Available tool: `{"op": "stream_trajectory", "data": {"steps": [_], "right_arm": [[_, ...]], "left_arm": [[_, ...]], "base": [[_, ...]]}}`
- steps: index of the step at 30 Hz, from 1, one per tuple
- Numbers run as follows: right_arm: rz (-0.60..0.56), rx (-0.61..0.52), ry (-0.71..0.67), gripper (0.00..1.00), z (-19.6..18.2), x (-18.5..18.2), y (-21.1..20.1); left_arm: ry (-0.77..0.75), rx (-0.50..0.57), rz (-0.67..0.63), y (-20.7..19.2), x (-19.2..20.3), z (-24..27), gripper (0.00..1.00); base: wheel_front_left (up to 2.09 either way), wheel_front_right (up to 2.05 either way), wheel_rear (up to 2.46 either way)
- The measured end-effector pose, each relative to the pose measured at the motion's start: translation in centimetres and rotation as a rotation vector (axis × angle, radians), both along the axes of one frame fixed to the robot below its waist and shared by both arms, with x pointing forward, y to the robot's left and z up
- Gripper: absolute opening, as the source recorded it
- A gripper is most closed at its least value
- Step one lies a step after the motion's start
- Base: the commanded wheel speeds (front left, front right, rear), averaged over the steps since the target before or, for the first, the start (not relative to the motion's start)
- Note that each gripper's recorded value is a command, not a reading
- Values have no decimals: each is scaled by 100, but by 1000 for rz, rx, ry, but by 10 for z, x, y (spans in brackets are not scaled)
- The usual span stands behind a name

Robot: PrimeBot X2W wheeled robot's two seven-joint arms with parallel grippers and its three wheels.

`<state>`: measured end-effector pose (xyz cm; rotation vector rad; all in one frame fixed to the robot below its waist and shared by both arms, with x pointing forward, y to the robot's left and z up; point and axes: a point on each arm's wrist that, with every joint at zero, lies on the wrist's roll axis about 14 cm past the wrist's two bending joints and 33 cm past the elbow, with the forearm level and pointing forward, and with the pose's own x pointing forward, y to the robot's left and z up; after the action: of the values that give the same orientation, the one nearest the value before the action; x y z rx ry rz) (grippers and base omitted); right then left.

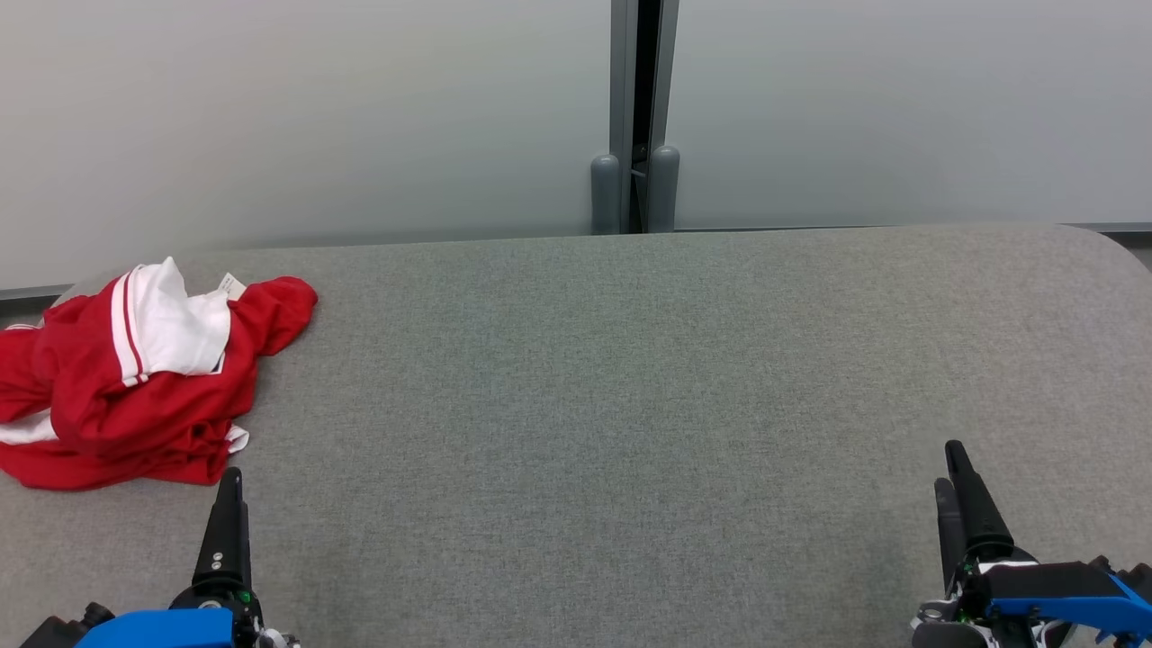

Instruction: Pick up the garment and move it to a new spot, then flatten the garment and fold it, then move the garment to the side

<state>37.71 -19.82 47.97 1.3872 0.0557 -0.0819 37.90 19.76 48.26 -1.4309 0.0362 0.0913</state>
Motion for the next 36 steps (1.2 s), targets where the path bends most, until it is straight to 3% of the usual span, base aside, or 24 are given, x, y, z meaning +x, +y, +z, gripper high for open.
{"op": "stream_trajectory", "data": {"steps": [21,36], "right_arm": [[77,-434,-89,100,26,10,25],[117,-658,-119,100,28,9,38]], "left_arm": [[-26,431,-17,-9,10,24,100],[-33,670,-19,-13,10,28,100]], "base": [[0,0,0],[0,0,0]]}}
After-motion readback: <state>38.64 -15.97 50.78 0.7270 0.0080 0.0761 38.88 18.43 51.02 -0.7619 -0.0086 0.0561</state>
